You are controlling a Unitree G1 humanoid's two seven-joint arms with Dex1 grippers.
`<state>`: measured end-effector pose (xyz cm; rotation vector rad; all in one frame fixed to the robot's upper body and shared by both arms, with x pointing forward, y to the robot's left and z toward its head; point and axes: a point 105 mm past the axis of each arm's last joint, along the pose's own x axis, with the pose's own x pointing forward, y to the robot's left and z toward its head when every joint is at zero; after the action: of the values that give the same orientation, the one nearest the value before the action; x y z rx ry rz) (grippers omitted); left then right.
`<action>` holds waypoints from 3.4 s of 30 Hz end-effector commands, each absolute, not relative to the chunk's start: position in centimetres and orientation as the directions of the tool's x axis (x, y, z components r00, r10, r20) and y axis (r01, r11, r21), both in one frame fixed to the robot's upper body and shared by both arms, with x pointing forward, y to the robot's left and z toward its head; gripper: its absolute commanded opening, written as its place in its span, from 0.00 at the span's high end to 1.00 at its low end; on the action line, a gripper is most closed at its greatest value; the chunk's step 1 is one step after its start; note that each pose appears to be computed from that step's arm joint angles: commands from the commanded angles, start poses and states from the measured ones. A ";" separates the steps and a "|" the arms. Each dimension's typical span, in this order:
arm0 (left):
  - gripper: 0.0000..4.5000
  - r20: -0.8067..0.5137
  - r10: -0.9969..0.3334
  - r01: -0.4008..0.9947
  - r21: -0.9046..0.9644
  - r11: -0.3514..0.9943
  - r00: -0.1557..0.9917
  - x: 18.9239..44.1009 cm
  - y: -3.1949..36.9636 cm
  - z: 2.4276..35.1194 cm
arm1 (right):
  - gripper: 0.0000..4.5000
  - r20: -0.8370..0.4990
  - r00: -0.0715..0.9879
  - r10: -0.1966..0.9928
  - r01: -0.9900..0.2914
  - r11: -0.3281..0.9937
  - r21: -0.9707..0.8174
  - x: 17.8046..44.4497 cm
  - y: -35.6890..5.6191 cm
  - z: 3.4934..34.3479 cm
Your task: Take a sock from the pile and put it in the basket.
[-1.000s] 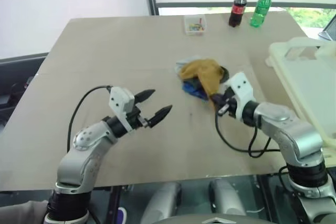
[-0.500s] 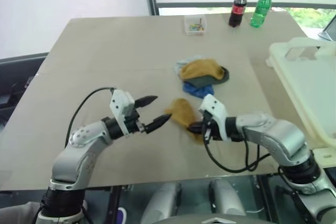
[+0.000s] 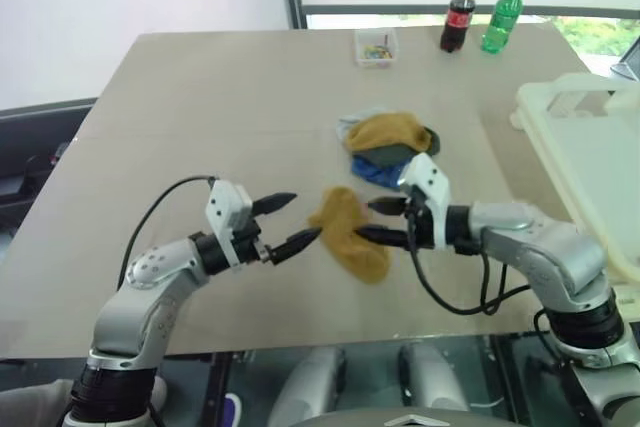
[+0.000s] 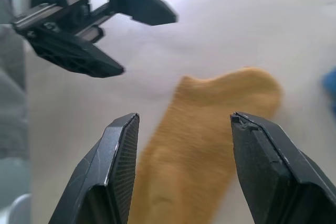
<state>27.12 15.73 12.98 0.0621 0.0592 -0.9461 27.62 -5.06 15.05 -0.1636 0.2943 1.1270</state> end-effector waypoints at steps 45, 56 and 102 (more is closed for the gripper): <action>0.00 -0.003 -0.693 0.693 0.020 0.720 0.721 31.9 19.1 13.1 | 0.38 -0.251 0.383 0.889 -0.907 0.310 -0.284 28.5 1.0 14.0; 0.00 0.020 -0.638 0.636 0.072 0.769 0.770 29.4 19.1 14.0 | 0.38 -0.208 0.462 0.862 -0.883 0.427 -0.193 32.4 -0.5 16.2; 0.00 -0.090 -0.837 0.841 0.025 0.540 0.540 26.3 14.7 11.2 | 1.00 -0.375 0.860 0.346 -0.244 0.924 0.294 31.7 -10.9 10.4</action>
<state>26.46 15.05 10.82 0.0834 0.0746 -0.9458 31.91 -9.11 9.52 0.2210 0.4690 0.4438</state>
